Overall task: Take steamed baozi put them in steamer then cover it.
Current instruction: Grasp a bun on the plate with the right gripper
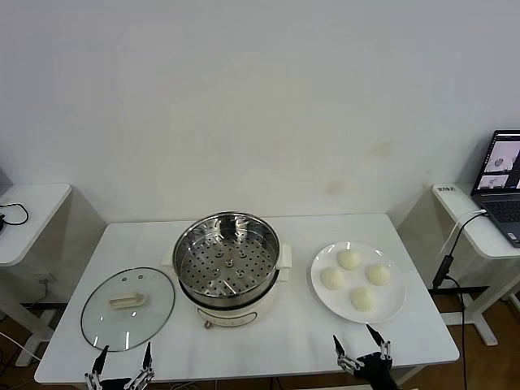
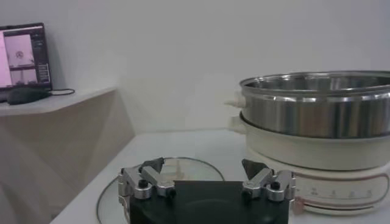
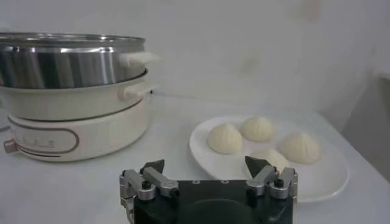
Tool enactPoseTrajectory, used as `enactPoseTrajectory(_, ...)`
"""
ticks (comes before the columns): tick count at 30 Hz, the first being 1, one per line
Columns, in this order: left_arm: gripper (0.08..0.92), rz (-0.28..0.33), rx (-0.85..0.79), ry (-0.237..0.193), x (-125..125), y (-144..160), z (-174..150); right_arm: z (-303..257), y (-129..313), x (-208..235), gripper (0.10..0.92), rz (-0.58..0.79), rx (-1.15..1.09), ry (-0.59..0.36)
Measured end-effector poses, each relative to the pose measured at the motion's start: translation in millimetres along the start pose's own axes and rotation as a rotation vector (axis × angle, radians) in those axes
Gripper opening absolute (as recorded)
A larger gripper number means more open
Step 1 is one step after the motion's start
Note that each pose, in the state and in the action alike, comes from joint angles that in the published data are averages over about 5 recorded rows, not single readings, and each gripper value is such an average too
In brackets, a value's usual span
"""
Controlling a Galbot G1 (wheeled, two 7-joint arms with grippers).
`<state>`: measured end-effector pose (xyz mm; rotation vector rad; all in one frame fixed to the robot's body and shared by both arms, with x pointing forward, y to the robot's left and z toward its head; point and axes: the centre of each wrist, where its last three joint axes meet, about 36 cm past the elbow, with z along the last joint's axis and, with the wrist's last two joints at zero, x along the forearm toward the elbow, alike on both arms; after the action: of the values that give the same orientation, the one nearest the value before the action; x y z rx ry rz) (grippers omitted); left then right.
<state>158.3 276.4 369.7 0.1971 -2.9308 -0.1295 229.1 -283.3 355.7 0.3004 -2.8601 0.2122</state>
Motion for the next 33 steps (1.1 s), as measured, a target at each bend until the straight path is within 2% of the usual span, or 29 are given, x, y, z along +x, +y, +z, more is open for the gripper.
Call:
enactPoseTrajectory(7,0.823,0.008,-0.032,0.005,-6,1,-10,-10,-27,-13,0.823,0.029,0.144,-0.007)
enactPoseTrajectory(14,0.823,0.023,-0.042,0.039,-11,-2,-25,-29,-69,-40,0.823,0.034,0.387,-0.001)
enactPoseTrajectory(19,0.823,0.024,-0.058,0.047,-15,-2,-34,-51,-103,-67,0.822,0.011,0.574,0.024)
enactPoseTrajectory(25,0.823,0.023,-0.088,0.044,-22,0,-40,-87,-147,-103,0.823,-0.065,0.791,0.08)
enactPoseTrajectory(33,0.823,0.021,-0.107,0.039,-29,1,-43,-143,-195,-166,0.823,-0.233,1.006,0.191)
